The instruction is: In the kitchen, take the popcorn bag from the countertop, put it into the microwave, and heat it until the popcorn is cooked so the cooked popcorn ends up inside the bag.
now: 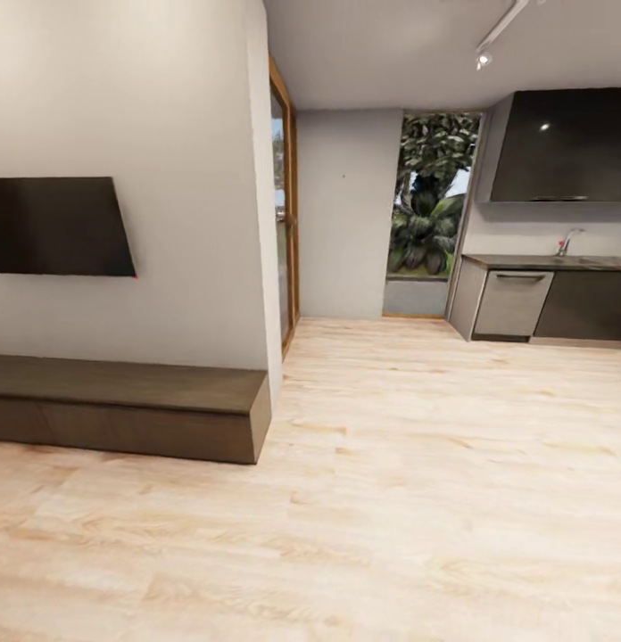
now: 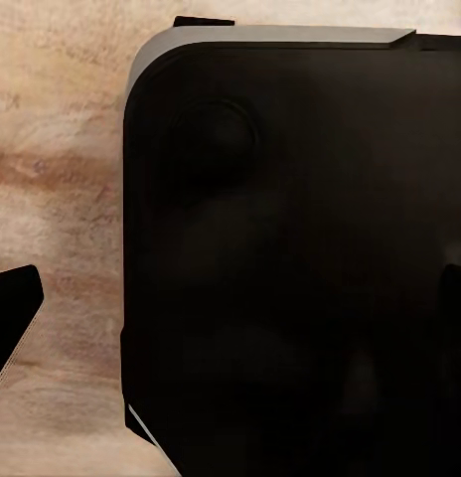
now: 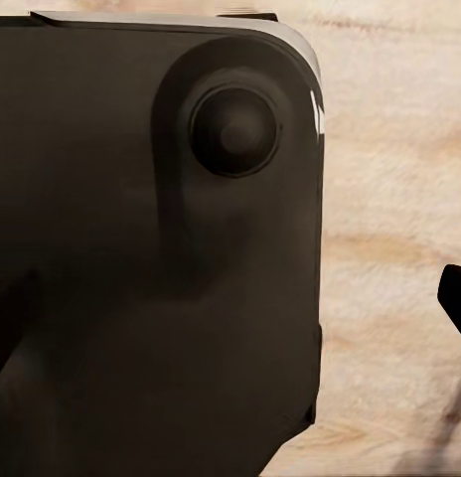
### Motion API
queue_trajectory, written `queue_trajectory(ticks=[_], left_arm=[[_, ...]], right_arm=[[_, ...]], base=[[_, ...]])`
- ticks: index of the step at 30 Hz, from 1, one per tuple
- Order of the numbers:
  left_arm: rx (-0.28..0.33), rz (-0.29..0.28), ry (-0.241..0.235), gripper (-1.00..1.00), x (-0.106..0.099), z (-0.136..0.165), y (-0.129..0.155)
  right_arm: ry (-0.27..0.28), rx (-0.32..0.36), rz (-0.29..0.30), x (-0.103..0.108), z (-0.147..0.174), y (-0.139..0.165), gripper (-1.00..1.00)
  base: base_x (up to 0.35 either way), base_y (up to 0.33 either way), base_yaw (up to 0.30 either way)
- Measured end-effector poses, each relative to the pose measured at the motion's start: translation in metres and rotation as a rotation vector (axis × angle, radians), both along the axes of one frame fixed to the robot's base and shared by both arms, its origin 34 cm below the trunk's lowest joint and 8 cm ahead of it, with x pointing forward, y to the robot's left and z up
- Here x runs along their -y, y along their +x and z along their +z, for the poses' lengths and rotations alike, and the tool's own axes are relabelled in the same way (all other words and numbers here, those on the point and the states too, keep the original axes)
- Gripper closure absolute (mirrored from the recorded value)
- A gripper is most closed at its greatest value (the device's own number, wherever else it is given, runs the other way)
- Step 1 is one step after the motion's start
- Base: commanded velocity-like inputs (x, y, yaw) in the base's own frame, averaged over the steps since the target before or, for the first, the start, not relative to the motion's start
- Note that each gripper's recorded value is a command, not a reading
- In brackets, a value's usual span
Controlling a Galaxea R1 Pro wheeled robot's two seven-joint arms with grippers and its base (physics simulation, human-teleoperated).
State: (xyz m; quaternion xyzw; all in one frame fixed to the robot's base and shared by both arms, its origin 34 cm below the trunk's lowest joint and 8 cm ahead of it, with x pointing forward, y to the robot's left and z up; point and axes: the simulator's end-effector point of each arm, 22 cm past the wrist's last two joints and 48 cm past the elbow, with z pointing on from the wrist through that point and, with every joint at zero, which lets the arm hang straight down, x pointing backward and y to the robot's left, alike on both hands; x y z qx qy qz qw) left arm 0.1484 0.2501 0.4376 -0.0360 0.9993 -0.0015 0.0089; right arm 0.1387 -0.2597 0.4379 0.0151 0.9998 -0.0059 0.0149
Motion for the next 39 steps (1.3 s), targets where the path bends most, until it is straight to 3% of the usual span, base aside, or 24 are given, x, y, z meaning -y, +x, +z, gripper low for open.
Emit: queue_trajectory(ticks=[39], left_arm=[[0.0,0.0,0.0,-1.0,0.0,0.0,0.0]], right_arm=[[0.001,0.0,0.0,-0.001,0.0,0.0,-1.0]], base=[[0.0,0.0,-0.251]])
